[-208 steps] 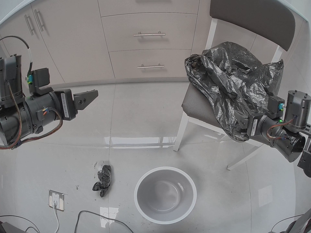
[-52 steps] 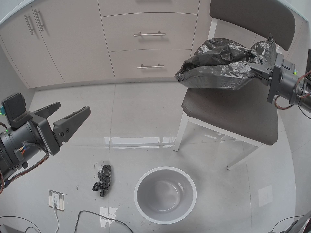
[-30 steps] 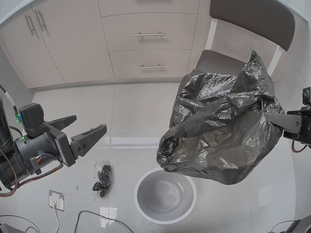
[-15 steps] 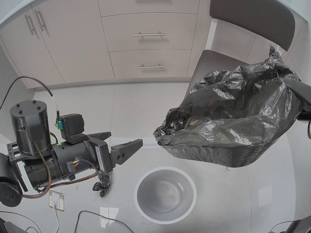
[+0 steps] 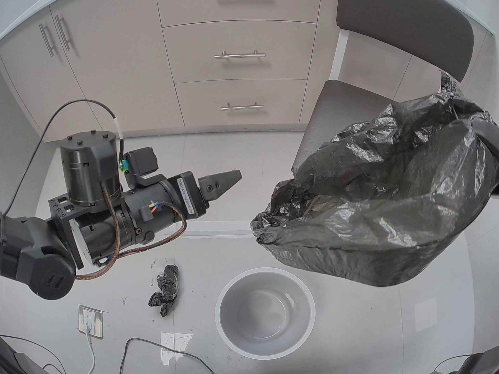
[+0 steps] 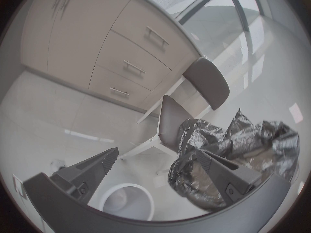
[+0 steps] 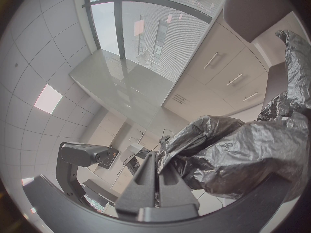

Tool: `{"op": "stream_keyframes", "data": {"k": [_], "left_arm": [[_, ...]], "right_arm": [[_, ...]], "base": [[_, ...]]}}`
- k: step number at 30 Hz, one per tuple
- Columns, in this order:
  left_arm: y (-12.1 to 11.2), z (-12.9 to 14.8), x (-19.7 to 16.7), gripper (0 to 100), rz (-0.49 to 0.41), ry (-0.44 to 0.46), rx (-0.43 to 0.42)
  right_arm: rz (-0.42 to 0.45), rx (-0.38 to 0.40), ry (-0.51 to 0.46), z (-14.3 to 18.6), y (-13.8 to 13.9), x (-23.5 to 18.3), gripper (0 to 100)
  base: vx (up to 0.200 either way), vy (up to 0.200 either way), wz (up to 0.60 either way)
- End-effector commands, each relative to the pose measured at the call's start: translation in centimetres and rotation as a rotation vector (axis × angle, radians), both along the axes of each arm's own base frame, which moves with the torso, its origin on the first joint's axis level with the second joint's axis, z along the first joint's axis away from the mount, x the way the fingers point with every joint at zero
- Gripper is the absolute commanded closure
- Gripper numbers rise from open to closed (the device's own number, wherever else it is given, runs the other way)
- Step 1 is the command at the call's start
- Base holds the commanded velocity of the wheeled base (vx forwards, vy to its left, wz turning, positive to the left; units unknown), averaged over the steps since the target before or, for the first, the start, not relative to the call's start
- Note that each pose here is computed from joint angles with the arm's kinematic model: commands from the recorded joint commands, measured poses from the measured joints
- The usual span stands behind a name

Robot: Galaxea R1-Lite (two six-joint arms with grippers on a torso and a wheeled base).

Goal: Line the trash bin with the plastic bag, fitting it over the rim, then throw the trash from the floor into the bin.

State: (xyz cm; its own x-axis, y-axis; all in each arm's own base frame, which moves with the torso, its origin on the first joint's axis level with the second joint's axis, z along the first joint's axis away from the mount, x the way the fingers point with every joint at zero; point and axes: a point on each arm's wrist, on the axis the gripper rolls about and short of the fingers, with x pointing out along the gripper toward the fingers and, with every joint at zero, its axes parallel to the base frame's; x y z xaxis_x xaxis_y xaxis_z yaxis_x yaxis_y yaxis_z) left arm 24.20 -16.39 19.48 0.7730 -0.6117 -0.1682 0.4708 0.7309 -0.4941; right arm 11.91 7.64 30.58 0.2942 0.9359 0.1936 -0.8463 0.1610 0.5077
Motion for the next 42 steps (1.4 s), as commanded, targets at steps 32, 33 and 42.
{"op": "stream_keyframes", "data": {"k": [32, 33, 42], "left_arm": [[-6.2, -4.8, 0.6, 0, -0.356, 0.262, -0.095], [-6.2, -4.7, 0.7, 0, -0.356, 0.261, -0.097], [-6.3, -3.9, 0.8, 0, -0.45, 0.342, -0.183]], "right_arm": [[0.111, 0.016, -0.033, 1.3, 0.1, -2.6, 100], [0.114, 0.017, -0.034, 1.4, 0.1, -2.6, 100], [0.136, 0.019, -0.027, 1.3, 0.1, -3.0, 100]], "base": [[0.0, 0.0, 0.0], [0.0, 0.0, 0.0], [0.0, 0.0, 0.0]]}}
